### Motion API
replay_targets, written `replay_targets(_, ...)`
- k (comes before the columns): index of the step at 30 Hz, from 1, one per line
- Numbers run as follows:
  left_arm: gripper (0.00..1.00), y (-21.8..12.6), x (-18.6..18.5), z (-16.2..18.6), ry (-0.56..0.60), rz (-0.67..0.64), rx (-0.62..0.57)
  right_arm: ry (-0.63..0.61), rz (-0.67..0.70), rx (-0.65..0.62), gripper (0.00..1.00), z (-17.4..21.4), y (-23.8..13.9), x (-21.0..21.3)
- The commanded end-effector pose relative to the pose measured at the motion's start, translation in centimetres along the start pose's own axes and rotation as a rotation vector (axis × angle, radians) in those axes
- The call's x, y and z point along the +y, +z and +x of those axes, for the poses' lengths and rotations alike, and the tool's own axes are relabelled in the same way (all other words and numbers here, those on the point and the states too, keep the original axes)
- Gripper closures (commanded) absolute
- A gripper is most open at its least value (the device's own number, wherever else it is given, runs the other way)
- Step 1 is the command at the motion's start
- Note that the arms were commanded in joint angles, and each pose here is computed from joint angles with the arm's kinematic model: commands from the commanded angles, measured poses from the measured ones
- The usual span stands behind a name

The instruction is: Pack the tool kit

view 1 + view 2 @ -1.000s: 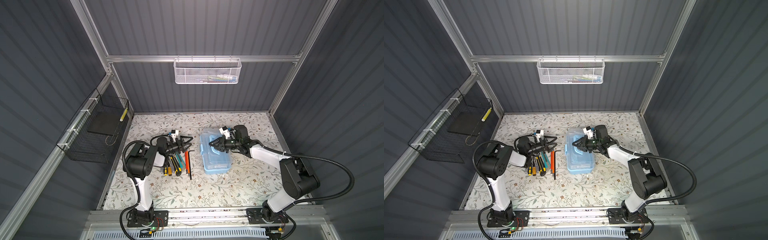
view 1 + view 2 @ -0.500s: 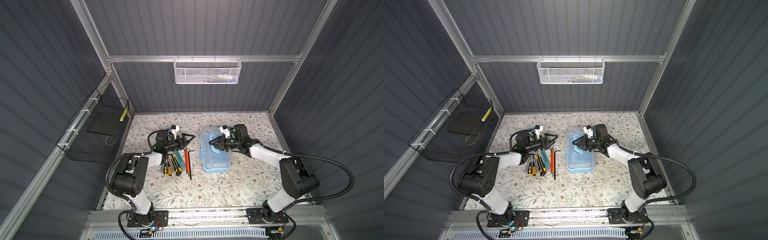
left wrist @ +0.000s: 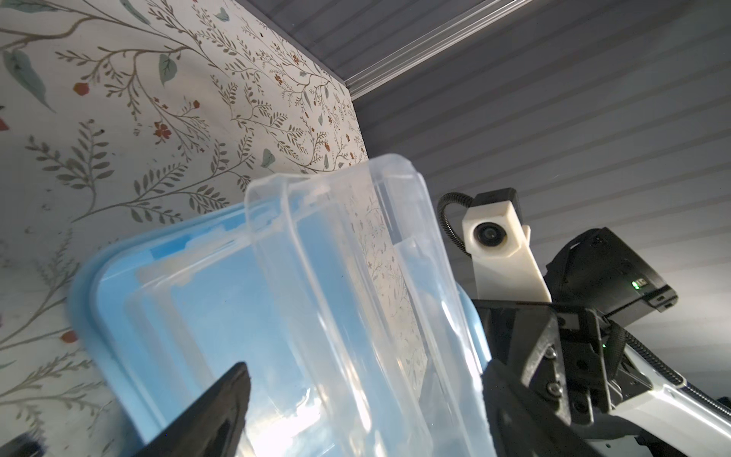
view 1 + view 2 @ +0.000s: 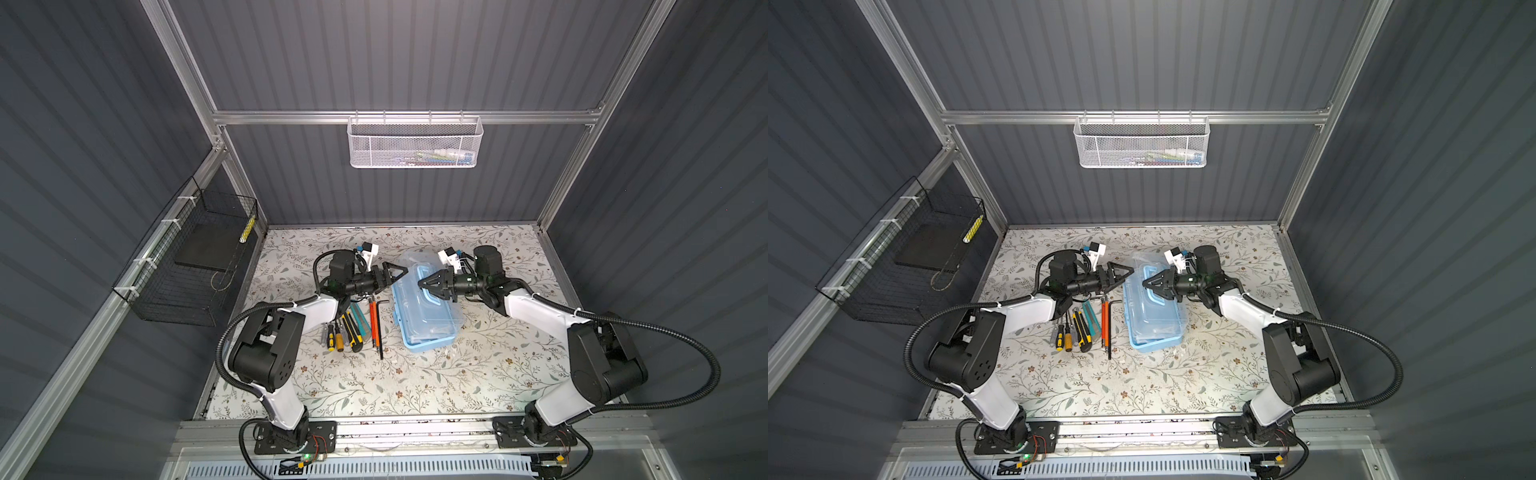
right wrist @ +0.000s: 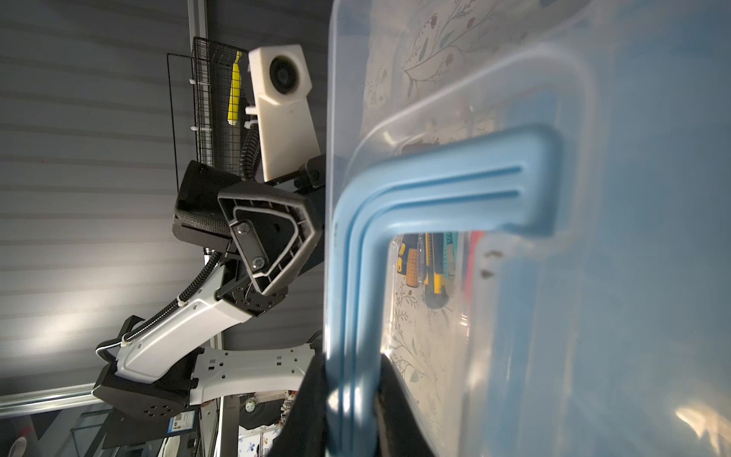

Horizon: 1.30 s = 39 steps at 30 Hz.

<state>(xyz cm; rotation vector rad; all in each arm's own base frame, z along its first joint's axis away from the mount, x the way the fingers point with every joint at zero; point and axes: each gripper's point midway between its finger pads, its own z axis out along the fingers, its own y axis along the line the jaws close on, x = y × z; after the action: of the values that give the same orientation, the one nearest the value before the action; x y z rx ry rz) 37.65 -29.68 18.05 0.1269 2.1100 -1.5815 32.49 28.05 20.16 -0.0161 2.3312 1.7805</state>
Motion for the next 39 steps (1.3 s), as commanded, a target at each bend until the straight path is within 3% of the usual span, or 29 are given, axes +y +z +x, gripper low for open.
replay_targets(1, 0.08, 1.1, -1.0, -0.4, 0.021, 0.033, 0.008, -0.088, -0.075, 0.028, 1.00, 0.6, -0.5, 2.4)
replay_targets(9, 0.08, 2.3, -1.3, -1.4, 0.004, 0.079, 0.000, -0.074, -0.036, 0.028, 0.98, 0.5, -0.2, 1.0)
replay_targets(17, 0.10, 3.2, -1.7, -2.0, -0.011, 0.104, 0.001, -0.102, 0.100, -0.013, 0.64, -0.2, -0.7, -0.7)
replay_targets(24, 0.10, 3.5, -2.6, -2.8, 0.002, 0.111, -0.004, -0.125, 0.109, -0.040, 0.45, -0.9, -1.7, 0.0)
replay_targets(32, 0.10, 4.7, -4.5, -4.3, 0.035, 0.122, 0.005, -0.161, 0.202, -0.222, 0.36, -2.8, -7.2, 0.8)
replay_targets(39, 0.10, 7.7, -6.5, -4.1, 0.057, 0.151, 0.052, -0.179, 0.256, -0.390, 0.34, -3.6, -12.8, 1.2)
